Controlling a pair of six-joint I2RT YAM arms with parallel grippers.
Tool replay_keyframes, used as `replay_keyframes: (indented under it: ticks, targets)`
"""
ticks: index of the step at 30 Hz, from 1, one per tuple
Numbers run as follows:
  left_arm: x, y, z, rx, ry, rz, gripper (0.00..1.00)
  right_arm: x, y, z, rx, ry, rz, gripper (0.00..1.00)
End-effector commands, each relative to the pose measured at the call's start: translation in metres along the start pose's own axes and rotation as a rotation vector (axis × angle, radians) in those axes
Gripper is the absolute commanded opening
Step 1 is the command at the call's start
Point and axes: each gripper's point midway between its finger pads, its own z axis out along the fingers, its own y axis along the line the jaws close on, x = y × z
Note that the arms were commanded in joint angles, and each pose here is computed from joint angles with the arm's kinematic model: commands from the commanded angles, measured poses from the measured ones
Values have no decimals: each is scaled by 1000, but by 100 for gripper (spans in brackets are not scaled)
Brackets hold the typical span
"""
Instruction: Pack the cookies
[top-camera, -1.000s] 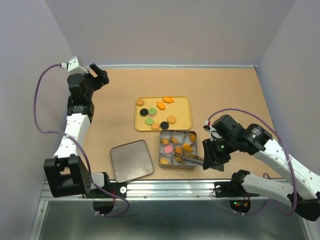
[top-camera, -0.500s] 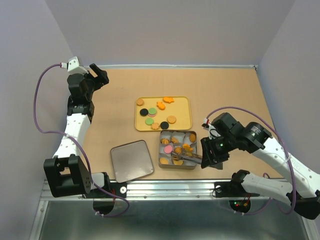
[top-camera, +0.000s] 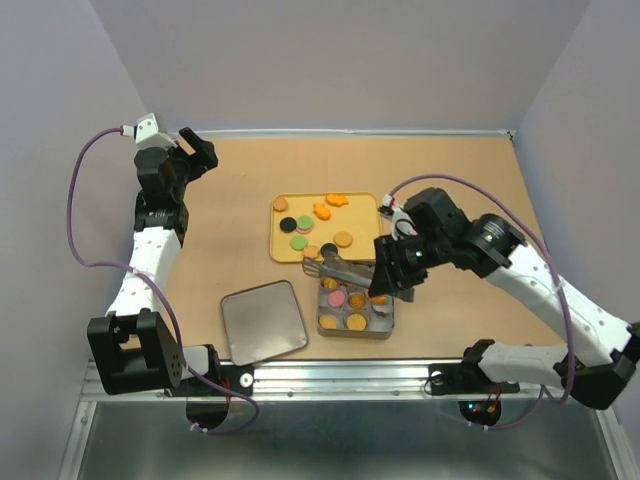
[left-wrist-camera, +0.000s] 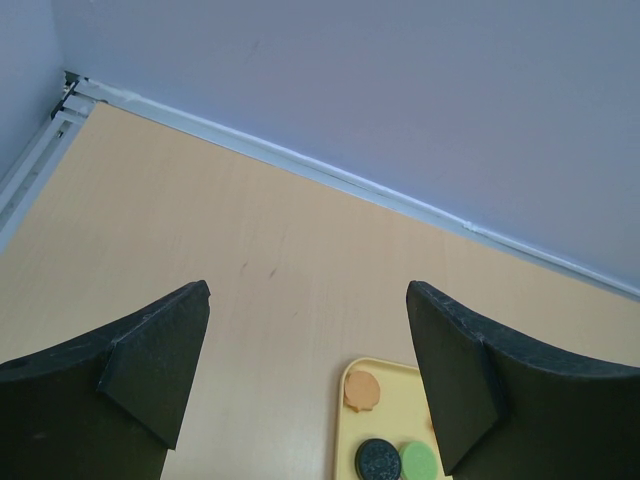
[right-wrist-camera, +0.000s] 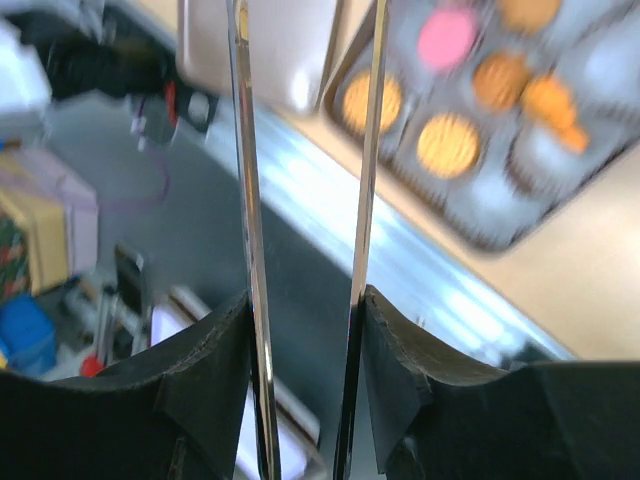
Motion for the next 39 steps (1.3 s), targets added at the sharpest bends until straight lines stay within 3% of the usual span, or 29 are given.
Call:
replay_keyframes:
  ticks: [1,9,16,26,39]
  targets:
    - [-14,-7,-3,30,-52,8,90,-95,10,22,51,-251,-106,50]
    - [-13,-9,-3,40,-50,2,90,-204,-5,89,218,-337,-144,49]
    - [-13,-9,-4,42,-50,1,90,-254,-18,142,287,-350,-131,49]
    - [-14,-12,-3,52,-47,-2,90,-267,-35,183,305,-320,-73,48]
    - [-13,-12,-3,54,-48,-3,90,-234,-63,216,337,-206,5,45]
